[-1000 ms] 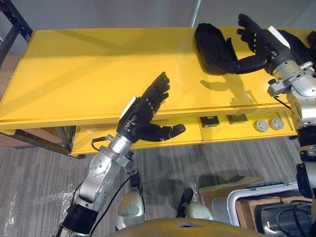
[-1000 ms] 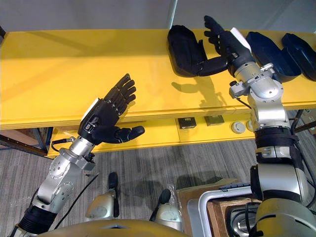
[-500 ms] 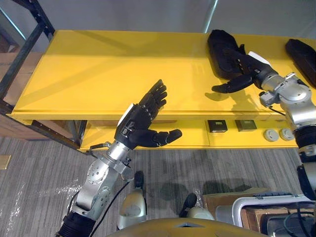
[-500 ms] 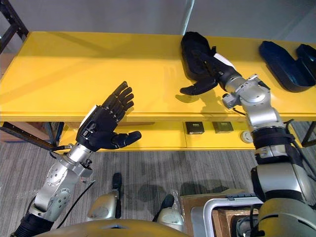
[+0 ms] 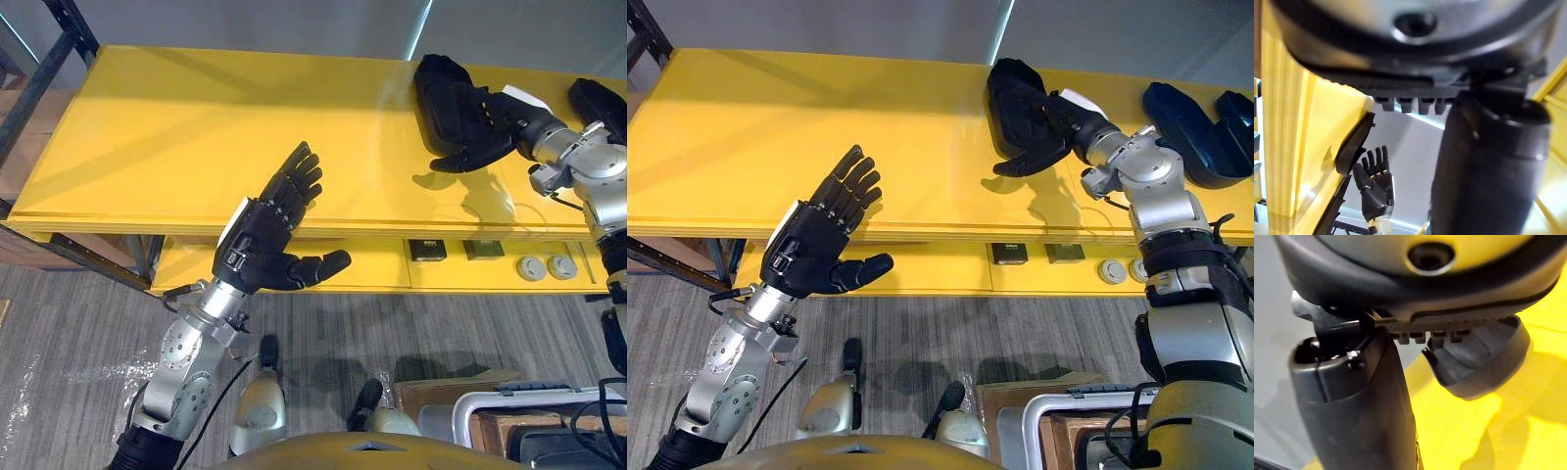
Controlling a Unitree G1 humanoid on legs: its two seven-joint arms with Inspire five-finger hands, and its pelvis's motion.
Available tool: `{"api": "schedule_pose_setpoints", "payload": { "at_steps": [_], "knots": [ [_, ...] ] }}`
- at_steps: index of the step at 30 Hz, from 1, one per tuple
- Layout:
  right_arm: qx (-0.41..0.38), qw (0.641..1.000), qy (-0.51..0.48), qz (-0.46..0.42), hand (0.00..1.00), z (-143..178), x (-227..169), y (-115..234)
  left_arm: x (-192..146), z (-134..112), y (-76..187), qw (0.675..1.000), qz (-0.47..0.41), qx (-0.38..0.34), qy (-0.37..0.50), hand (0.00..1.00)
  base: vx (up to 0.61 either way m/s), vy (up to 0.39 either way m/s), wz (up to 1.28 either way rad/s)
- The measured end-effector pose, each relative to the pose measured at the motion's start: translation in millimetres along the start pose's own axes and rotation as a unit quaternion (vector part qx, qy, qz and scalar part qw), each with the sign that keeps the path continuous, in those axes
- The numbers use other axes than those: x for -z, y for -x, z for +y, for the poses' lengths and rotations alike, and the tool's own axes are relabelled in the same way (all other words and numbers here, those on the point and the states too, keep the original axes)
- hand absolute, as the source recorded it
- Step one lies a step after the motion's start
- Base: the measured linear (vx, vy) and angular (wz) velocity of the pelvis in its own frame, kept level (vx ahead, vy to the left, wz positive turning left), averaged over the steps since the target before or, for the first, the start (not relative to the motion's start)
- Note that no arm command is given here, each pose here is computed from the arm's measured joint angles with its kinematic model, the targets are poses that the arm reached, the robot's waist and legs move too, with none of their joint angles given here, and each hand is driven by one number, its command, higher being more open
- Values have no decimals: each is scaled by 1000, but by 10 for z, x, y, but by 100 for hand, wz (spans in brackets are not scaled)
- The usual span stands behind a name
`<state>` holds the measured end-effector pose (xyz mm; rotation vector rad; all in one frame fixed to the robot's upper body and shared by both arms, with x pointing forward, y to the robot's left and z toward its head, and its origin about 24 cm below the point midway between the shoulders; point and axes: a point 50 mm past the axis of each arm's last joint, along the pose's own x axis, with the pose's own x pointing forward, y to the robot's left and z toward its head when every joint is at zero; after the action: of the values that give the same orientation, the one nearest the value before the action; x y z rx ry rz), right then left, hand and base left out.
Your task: Walk over and take three plastic housings, then place them on the shelf
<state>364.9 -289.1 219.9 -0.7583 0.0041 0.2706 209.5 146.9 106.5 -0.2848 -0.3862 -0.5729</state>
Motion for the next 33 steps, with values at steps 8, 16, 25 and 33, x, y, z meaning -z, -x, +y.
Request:
{"api": "schedule_pose_setpoints", "payload": {
  "at_steps": [8, 16, 25, 33],
  "knots": [
    [-34, 998, 12, 44, 100, 47, 130, 9, -41, 0, -3, 1000, -4, 8, -7, 100, 0, 0, 0],
    [-44, 998, 12, 46, 100, 54, 138, 14, -54, 17, 5, 1000, 0, 13, -14, 100, 0, 0, 0],
    [-68, 996, 11, 51, 100, 99, 152, 18, -60, 16, 4, 1000, 0, 20, -17, 100, -1, 1, -8],
    [-78, 995, 30, 54, 100, 136, 141, 17, -65, 18, -8, 1000, 0, 22, -20, 100, -2, -2, -3]
  ]
}}
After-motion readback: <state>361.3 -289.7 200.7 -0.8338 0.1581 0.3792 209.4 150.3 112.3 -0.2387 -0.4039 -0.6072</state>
